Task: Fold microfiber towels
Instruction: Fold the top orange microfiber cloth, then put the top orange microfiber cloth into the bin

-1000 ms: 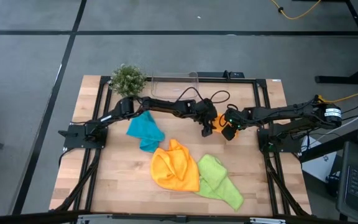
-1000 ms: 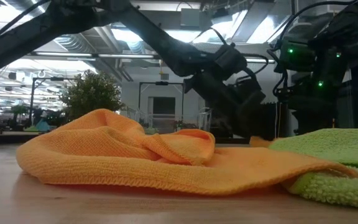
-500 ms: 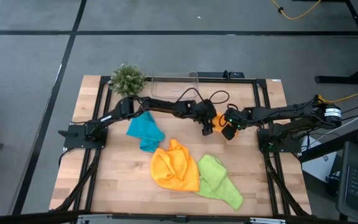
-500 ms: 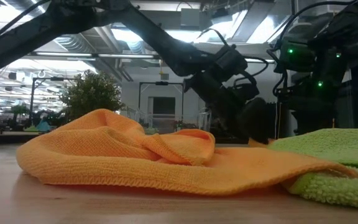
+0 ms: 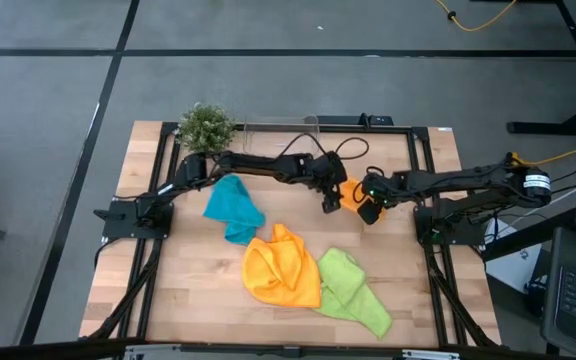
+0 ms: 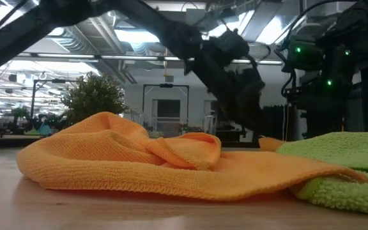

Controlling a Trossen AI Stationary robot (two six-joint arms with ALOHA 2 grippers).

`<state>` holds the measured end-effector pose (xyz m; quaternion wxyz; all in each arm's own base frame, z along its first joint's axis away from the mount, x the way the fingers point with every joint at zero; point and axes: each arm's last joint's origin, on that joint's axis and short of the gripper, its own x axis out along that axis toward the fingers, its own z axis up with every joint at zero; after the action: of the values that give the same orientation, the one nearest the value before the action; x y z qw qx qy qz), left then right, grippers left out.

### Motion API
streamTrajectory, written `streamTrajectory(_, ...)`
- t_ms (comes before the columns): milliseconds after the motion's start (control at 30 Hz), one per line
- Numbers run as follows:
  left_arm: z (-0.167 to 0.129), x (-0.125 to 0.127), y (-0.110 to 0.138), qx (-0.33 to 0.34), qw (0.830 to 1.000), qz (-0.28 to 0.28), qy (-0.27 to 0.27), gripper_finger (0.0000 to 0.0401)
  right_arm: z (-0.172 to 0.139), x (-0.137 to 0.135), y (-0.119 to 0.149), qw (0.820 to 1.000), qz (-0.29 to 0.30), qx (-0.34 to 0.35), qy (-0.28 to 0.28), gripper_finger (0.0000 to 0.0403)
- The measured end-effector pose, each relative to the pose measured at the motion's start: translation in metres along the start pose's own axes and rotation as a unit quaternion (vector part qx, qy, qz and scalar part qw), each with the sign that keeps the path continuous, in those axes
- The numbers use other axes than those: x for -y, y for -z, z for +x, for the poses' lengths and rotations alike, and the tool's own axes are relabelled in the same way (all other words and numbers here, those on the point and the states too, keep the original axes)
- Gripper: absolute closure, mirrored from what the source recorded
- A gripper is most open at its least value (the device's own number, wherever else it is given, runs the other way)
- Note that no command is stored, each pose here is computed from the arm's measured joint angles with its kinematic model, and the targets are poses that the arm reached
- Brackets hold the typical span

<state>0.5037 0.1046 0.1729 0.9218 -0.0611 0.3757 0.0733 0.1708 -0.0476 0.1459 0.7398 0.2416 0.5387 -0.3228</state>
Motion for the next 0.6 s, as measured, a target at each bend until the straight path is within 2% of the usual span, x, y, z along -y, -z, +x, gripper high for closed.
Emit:
streamTrajectory(233, -0.057, -0.006, -0.022, -0.012, 0.999, -0.040, -0.012, 0.0176, -0.032, -0.004, -0.018, 1.000, -0.007, 0.009, 0.020, 0.0171)
streamTrajectory(367, -0.099, -0.009, -0.035, -0.008, 0.997, -0.080, -0.018, 0.0176, -0.045, -0.009, -0.028, 0.999, -0.029, 0.025, 0.003, 0.0171)
streamTrajectory(467, -0.127, -0.010, -0.042, -0.006, 0.995, -0.093, -0.023, 0.0176, -0.046, -0.018, -0.028, 0.996, -0.075, 0.032, -0.041, 0.0171)
streamTrajectory(600, -0.160, -0.011, -0.048, 0.006, 0.995, -0.095, -0.041, 0.0176, -0.037, -0.021, -0.017, 0.995, -0.092, 0.022, -0.032, 0.0171)
